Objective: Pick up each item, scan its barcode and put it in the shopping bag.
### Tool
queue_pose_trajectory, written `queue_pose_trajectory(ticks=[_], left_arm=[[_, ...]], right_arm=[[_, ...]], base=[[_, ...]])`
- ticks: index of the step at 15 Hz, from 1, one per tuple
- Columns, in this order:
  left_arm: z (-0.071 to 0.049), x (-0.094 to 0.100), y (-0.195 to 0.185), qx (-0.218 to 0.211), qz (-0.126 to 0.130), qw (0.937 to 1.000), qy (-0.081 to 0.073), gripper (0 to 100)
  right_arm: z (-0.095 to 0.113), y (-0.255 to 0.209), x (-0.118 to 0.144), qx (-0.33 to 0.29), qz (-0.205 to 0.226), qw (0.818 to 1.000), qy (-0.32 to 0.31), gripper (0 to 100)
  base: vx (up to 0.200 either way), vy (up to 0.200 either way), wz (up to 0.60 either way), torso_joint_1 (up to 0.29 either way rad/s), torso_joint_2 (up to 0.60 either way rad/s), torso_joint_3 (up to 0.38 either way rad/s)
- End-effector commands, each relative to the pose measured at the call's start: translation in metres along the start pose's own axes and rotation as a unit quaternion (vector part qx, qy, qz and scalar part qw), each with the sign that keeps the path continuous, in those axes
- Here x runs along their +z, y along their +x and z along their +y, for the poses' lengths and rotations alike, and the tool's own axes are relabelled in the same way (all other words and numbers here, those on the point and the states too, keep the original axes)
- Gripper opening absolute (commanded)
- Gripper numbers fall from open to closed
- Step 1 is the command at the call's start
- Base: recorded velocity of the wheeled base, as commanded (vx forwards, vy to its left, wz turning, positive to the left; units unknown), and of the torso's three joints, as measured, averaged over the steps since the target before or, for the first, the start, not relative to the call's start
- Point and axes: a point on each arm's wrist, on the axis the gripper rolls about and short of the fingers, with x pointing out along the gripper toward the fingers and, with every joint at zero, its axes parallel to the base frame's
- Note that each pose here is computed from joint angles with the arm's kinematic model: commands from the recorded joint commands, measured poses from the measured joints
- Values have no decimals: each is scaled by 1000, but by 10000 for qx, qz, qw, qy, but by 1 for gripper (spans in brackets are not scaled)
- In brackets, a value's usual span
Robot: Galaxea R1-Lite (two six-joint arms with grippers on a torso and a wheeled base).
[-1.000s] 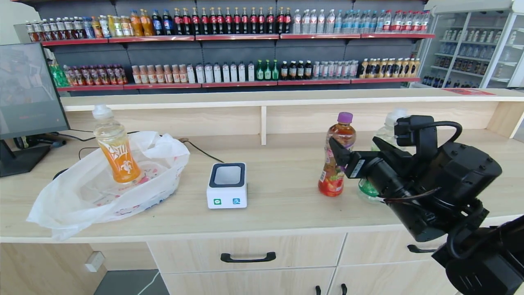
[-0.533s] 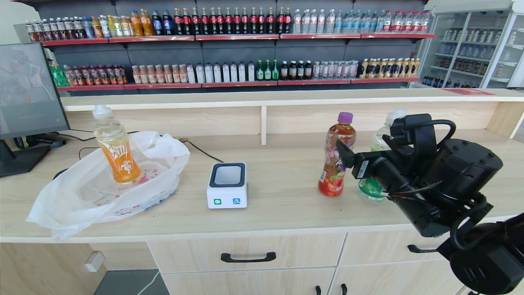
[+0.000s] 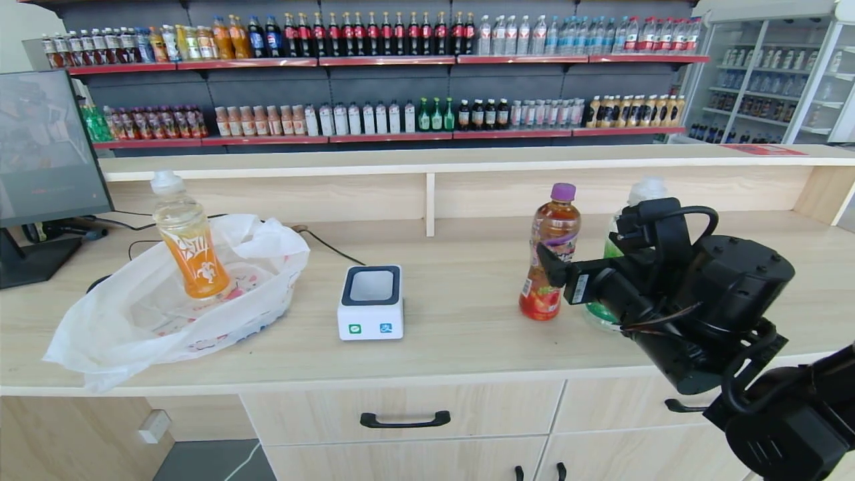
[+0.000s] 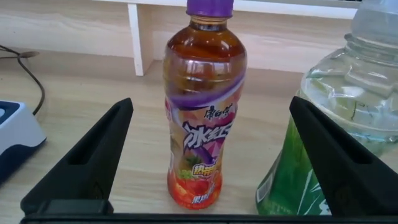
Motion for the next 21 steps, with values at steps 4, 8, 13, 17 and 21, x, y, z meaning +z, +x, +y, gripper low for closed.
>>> queue_pose_trajectory(ticks=[4, 8, 13, 17, 21], left_arm=[[0, 0, 0, 1, 6, 10000, 2, 100], [0, 0, 0, 1, -2, 10000, 2, 100], [0, 0, 0, 1, 6, 10000, 2, 100], [0, 0, 0, 1, -2, 10000, 2, 100], [0, 0, 0, 1, -2, 10000, 2, 100]], right_arm=[[12, 12, -16, 104, 175, 9998, -68, 100], [18, 27, -22, 93, 147, 9998, -50, 100], [22, 37, -24, 73, 99, 9999, -46, 100], [13, 40, -36, -55, 209, 9997, -79, 100], [14, 52, -47, -119, 185, 9997, -64, 100]], base=[[0, 0, 0, 0, 0, 0], [0, 0, 0, 0, 0, 0], [0, 0, 0, 0, 0, 0], [0, 0, 0, 0, 0, 0], [0, 0, 0, 0, 0, 0]])
